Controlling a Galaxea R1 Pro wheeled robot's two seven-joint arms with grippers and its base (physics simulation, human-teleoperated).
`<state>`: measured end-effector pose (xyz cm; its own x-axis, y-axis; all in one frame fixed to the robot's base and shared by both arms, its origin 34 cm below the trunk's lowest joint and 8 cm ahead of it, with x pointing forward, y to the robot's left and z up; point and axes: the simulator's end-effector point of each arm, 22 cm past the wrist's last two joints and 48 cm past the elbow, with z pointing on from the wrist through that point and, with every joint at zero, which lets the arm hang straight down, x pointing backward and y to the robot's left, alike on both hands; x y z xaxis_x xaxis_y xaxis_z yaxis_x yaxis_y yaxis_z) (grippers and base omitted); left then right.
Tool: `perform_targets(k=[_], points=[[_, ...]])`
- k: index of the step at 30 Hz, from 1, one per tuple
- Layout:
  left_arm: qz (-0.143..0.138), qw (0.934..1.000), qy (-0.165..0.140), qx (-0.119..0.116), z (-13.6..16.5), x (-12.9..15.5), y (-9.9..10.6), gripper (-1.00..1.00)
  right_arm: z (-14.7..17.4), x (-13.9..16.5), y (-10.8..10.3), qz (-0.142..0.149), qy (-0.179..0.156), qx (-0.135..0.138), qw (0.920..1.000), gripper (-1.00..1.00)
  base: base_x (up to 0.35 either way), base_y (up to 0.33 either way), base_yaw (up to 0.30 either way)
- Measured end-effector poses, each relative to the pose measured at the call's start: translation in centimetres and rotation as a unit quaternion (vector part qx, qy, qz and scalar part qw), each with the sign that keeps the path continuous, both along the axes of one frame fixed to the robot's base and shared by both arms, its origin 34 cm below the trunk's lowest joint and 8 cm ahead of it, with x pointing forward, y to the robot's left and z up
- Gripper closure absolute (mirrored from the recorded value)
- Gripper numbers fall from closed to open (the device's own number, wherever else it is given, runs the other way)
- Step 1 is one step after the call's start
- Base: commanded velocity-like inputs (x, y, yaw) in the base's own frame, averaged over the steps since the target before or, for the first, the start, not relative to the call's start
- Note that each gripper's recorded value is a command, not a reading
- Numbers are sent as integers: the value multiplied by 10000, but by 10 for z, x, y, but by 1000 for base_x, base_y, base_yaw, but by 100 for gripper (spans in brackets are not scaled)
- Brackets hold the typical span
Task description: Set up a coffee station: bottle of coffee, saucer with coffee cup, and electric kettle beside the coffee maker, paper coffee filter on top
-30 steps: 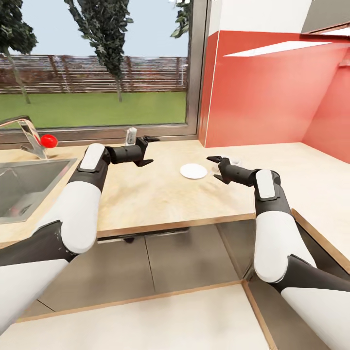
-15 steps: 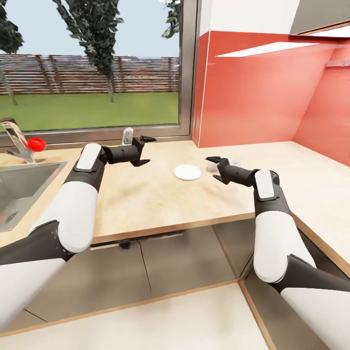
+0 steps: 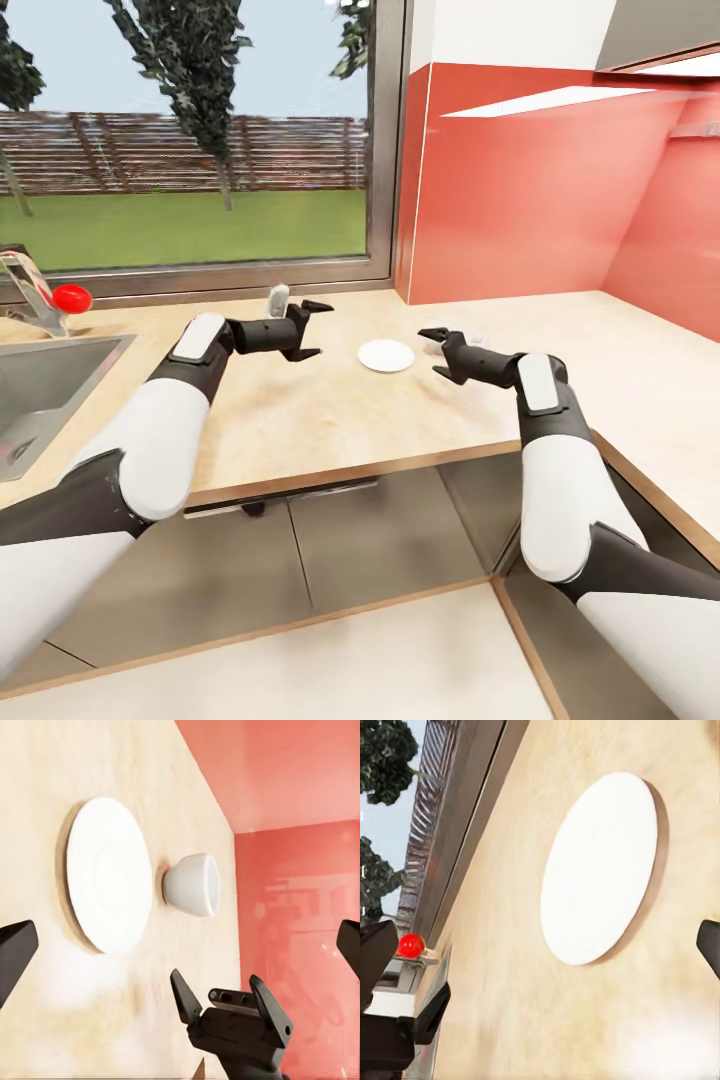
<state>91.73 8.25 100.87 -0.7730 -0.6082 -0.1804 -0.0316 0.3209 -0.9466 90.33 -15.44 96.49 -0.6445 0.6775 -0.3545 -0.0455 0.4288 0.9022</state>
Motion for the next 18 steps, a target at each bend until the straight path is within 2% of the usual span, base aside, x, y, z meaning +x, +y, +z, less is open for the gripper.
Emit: perform_targets(k=[5,10,16,18], points=[[-44,10000,13,-8,-2,-1,-3,-100,-5,-1,4,42,68,18,10000,-100,0,0,0],[-112,9998,-107,-116,5,-2,-9,-100,-12,-2,7,85,145,38,9999,-100,0,0,0],[-279,9991,-198,251,-2,-6,-19,-100,-15,2,5,-39,115,40,9999,-100,0,0,0],[-303,9989,-204,302,-3,-7,-20,-100,-15,3,5,-63,109,42,9999,-100,0,0,0]])
